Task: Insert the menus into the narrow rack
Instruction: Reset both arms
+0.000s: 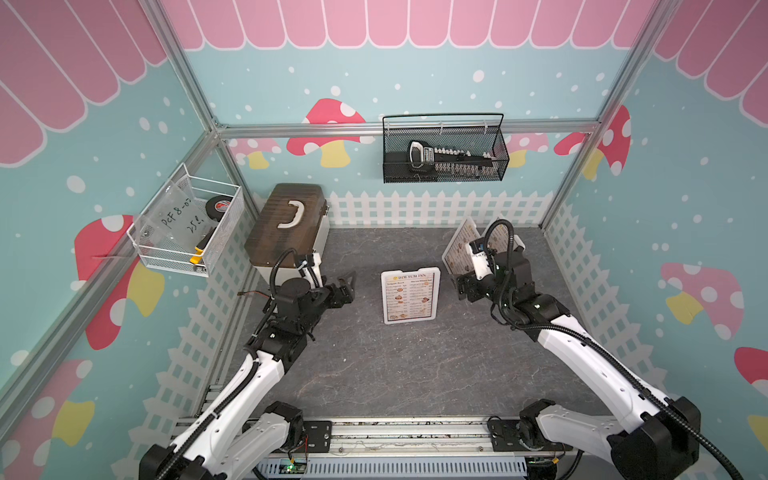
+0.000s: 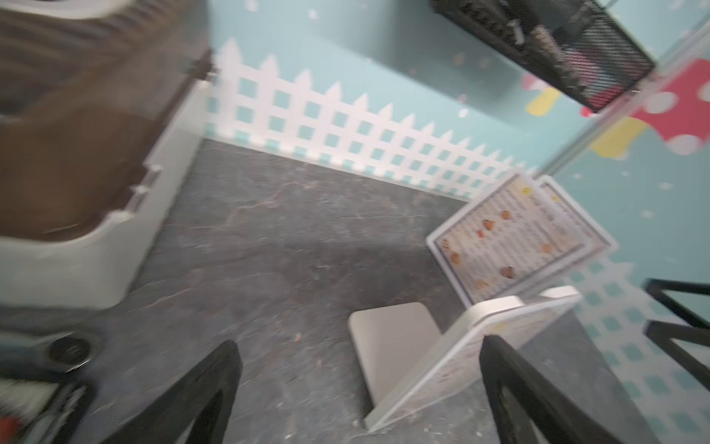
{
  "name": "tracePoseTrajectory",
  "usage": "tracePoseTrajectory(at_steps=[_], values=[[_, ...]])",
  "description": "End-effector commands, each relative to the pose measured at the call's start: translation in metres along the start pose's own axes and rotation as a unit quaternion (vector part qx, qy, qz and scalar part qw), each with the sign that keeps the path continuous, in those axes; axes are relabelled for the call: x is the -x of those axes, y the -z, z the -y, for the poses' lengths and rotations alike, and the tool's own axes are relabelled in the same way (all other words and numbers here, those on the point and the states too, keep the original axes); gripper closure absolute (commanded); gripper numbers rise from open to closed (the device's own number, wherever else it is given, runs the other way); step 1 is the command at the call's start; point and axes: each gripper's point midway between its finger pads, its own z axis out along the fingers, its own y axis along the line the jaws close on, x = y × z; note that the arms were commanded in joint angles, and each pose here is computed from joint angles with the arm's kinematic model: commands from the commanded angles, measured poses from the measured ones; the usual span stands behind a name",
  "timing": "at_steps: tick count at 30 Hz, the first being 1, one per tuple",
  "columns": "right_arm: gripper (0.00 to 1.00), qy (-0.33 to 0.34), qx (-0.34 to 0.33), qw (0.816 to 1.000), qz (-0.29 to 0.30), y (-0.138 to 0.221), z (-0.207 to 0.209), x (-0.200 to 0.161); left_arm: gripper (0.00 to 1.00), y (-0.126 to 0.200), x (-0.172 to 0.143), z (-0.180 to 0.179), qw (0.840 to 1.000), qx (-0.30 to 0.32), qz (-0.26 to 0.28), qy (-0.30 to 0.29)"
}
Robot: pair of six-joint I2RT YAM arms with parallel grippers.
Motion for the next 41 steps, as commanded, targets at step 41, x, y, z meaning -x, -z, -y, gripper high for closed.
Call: tracePoseTrajectory(at_steps=[41], values=[[0.01, -0.019, -0.23, 0.971, 0.053, -0.062, 0.151, -0.137, 0.01, -0.072, -0.037, -0.168, 0.956, 0.248, 0.086, -0.132]])
